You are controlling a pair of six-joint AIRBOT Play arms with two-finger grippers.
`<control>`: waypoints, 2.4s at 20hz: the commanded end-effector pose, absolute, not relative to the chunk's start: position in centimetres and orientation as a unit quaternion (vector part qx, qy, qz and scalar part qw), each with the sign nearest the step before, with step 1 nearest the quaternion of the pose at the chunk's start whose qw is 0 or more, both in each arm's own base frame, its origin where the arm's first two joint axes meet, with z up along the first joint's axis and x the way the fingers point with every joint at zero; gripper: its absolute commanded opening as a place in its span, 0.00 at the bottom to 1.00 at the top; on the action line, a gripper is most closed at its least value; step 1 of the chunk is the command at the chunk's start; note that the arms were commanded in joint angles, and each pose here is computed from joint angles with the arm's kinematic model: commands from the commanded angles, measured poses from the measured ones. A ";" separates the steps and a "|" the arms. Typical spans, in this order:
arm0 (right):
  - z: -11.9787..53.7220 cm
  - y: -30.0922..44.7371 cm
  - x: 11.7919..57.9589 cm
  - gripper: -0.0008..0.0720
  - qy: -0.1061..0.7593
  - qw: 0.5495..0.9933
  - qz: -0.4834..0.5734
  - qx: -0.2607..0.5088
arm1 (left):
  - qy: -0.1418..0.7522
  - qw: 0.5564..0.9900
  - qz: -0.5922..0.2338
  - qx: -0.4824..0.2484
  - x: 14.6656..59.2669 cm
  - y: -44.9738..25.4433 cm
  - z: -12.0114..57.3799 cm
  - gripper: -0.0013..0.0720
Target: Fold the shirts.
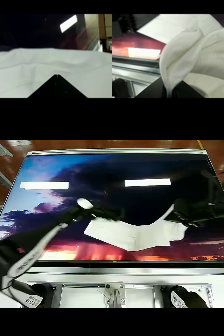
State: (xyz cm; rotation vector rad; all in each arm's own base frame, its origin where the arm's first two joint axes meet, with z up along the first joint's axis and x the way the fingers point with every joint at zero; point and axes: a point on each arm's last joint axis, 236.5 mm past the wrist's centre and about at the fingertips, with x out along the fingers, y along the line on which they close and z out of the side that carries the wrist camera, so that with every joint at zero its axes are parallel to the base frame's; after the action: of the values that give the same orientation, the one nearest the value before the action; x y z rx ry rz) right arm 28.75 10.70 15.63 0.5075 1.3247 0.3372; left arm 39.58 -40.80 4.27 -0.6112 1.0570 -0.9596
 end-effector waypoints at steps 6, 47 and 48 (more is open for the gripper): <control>7.6 27.2 34.9 0.10 0.591 0.744 0.246 0.191 | 0.166 0.900 -0.331 -0.231 42.6 -16.0 31.7 0.06; -11.7 18.8 32.2 0.25 0.695 0.621 0.077 0.355 | 0.241 0.888 -0.340 -0.196 33.6 -14.5 29.1 0.06; -11.2 19.3 32.7 0.10 0.686 0.625 0.091 0.362 | 0.241 0.888 -0.340 -0.196 33.6 -14.5 29.1 0.07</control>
State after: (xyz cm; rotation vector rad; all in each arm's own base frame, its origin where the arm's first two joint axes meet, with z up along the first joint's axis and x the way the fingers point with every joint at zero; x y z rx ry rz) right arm 31.88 18.00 -11.75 0.7751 1.6042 0.1547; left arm 33.54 -14.47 29.14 -0.4054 0.4991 -0.7064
